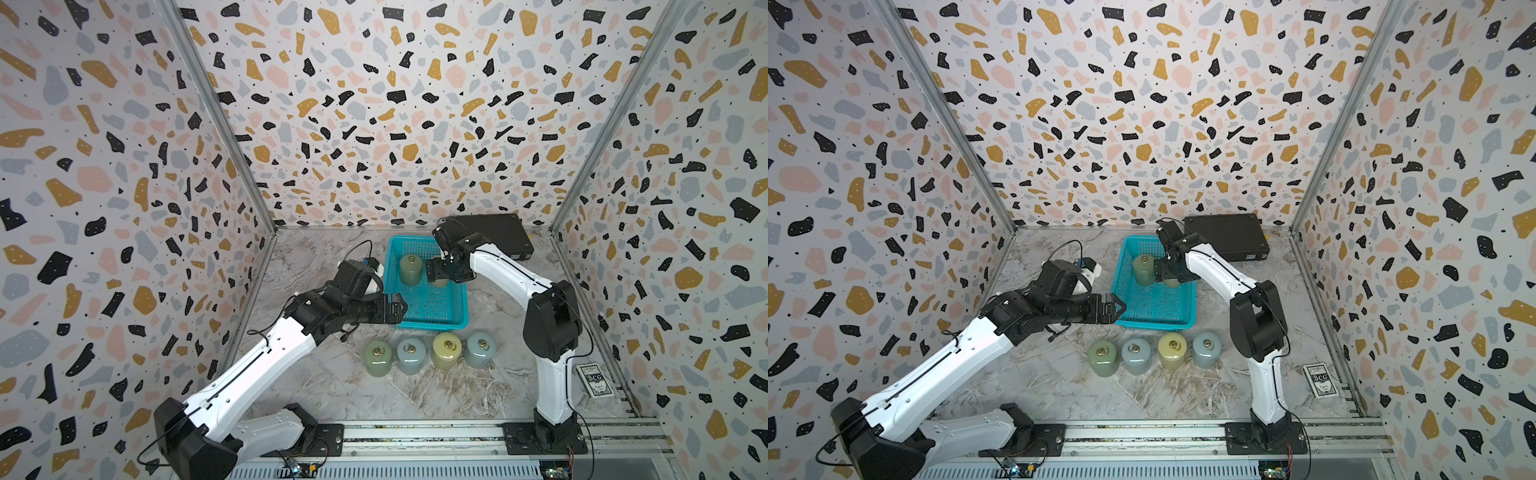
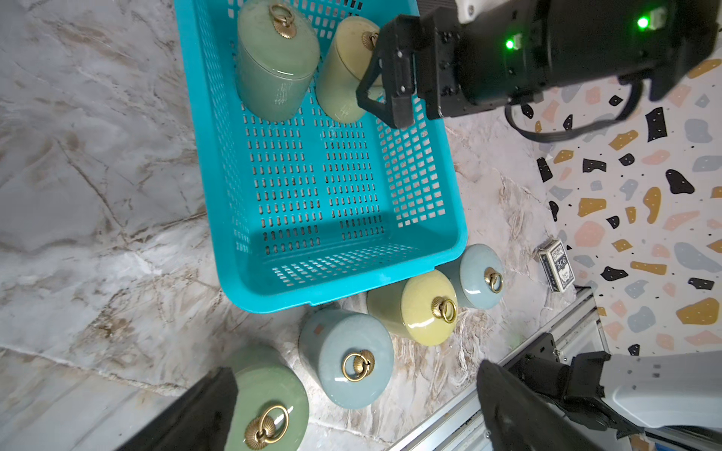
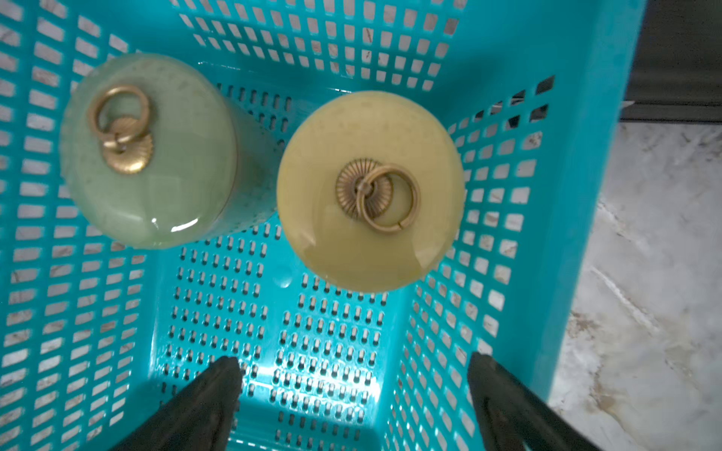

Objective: Take the tea canister out of the basket
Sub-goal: Pick up the tea canister from the basket.

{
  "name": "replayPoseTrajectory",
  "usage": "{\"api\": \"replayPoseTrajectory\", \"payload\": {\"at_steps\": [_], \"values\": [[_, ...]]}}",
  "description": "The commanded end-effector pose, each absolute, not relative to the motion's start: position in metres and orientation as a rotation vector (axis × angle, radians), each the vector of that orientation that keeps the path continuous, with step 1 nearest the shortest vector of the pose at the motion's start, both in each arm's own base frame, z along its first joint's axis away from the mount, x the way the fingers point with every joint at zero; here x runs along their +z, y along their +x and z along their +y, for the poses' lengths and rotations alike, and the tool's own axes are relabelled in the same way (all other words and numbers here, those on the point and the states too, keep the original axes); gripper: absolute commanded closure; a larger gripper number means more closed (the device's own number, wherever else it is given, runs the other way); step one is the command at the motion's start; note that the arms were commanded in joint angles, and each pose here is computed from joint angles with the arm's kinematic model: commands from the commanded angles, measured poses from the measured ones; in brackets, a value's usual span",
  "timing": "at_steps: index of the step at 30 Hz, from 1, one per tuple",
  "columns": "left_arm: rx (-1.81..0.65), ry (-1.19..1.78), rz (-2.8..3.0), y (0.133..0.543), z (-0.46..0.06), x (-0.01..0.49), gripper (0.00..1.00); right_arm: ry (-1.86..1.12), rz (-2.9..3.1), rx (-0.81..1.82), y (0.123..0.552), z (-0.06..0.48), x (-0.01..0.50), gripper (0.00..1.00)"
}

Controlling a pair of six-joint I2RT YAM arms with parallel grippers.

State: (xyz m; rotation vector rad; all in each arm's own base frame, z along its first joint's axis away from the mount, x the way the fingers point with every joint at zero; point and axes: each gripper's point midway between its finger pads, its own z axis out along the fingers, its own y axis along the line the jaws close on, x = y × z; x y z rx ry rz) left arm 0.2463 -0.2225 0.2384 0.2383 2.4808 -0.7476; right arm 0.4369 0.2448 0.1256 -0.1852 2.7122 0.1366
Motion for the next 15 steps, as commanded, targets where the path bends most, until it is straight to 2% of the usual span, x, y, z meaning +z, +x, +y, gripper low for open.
{"api": "replayPoseTrajectory", "payload": {"at_steps": [1,15], "values": [[-0.809,0.315,2.41,0.247,-0.231,0.257,0.01,-0.174,2.707,0.13,0.447,0.244,0.138,0.04],[-0.751,0.325,2.391,0.257,-0.223,0.263,0.0,-0.146,2.749,0.048,0.478,0.237,0.1,0.03]]}}
